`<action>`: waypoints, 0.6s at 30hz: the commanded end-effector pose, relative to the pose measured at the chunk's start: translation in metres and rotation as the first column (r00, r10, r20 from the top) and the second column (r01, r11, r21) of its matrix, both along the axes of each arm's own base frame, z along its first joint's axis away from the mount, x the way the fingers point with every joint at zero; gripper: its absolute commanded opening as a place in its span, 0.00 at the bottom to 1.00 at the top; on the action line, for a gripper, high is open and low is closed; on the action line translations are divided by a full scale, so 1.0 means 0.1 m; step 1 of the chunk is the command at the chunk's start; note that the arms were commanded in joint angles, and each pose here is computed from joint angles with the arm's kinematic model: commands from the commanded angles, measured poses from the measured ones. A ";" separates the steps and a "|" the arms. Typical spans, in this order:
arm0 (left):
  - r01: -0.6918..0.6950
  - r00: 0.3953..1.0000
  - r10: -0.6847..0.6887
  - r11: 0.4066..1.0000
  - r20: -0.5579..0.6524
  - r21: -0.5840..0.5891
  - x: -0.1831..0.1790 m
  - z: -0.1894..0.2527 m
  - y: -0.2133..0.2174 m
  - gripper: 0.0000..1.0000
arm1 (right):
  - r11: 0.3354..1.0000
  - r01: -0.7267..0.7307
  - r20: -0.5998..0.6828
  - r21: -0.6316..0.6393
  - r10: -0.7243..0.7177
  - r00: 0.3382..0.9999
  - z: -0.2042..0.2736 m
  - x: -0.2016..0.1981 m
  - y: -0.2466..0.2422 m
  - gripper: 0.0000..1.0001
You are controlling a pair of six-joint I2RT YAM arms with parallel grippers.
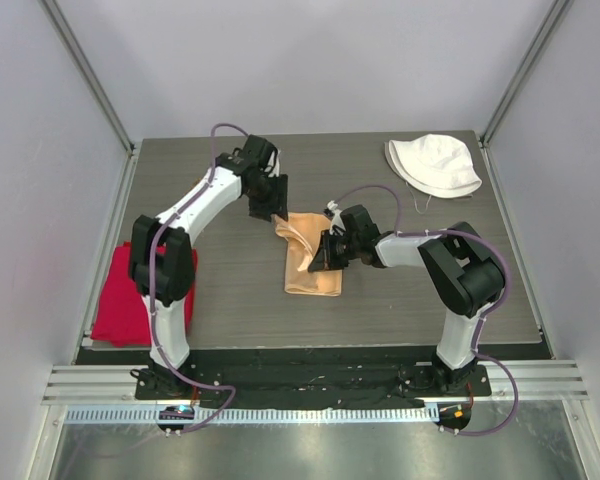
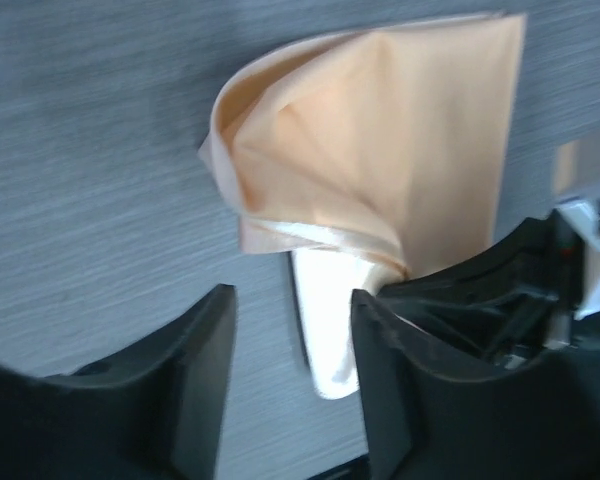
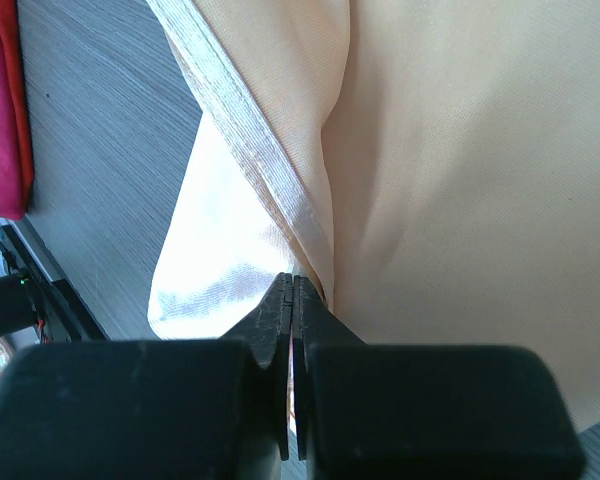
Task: Fold the napkin into a case and place the utensils inside
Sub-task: Fold the lower triangle-folded napkin at the center of the board.
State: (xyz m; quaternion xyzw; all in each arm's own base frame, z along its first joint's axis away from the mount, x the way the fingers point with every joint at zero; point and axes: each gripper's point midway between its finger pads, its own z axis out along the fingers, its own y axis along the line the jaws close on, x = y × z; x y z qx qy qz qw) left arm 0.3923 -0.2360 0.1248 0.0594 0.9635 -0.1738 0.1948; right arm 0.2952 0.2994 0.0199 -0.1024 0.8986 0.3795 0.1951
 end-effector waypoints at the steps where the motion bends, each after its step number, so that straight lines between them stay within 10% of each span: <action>1: 0.037 0.995 -0.034 0.999 -0.093 0.034 -0.13 -0.11 0.13 0.47 | 0.997 0.002 -0.004 -0.073 -0.002 1.000 -0.20 -0.04 -0.11 0.02; 4: -0.098 0.992 0.095 0.994 -0.081 -0.038 -0.13 -0.13 0.12 0.46 | 0.997 -0.002 -0.005 -0.071 0.001 1.000 -0.20 -0.05 -0.10 0.02; 8: -0.251 0.968 0.249 0.955 -0.034 -0.156 -0.09 -0.13 0.08 0.80 | 0.998 -0.004 -0.002 -0.064 0.004 1.000 -0.19 -0.04 -0.09 0.02; 18: -0.444 0.895 0.436 0.854 -0.091 -0.271 0.16 -0.32 -0.04 0.75 | 0.998 -0.008 -0.002 -0.060 0.008 1.000 -0.18 -0.05 -0.08 0.01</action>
